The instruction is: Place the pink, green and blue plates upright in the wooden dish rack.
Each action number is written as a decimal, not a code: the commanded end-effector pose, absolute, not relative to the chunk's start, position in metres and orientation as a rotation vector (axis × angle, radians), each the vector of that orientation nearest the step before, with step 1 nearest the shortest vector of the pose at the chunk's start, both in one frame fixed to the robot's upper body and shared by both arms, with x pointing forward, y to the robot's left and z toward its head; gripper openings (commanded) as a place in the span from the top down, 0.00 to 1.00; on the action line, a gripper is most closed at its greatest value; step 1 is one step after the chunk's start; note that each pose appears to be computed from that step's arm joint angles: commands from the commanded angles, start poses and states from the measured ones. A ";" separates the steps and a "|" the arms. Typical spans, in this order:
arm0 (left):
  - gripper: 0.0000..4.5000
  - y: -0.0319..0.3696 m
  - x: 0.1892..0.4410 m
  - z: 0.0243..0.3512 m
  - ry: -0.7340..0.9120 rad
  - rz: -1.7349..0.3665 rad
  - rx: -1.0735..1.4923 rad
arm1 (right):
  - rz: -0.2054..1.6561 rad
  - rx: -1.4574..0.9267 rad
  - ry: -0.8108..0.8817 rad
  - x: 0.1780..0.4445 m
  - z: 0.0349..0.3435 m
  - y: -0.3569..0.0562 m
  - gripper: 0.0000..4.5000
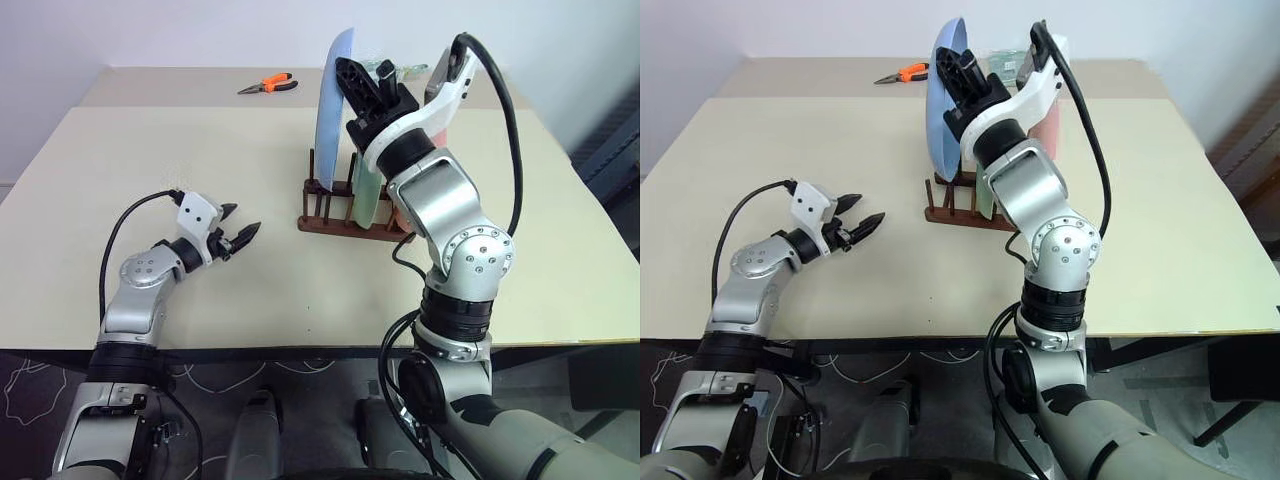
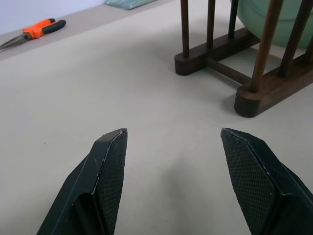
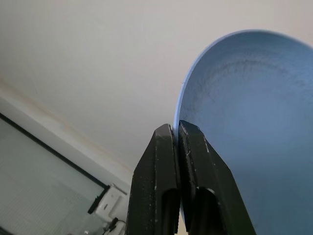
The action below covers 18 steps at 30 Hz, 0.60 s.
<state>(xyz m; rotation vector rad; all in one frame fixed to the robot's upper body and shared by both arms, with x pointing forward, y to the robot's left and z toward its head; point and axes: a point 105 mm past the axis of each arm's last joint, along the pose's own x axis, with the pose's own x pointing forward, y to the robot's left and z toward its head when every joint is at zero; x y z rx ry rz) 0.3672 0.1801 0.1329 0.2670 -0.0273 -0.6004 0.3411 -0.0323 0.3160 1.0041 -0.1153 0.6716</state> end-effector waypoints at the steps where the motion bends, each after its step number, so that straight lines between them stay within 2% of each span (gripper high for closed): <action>1: 0.31 0.175 0.367 0.146 -0.073 -0.613 0.284 | 0.709 1.079 -0.096 0.334 0.317 -0.021 0.99; 8: 0.31 0.174 0.365 0.144 -0.066 -0.623 0.282 | 0.710 1.093 -0.080 0.338 0.317 -0.020 0.99; 13: 0.31 0.173 0.365 0.144 -0.064 -0.626 0.280 | 0.685 1.146 -0.015 0.346 0.307 -0.017 0.99; 18: 0.31 0.172 0.365 0.143 -0.061 -0.629 0.277 | 0.716 1.132 -0.039 0.343 0.316 -0.015 0.99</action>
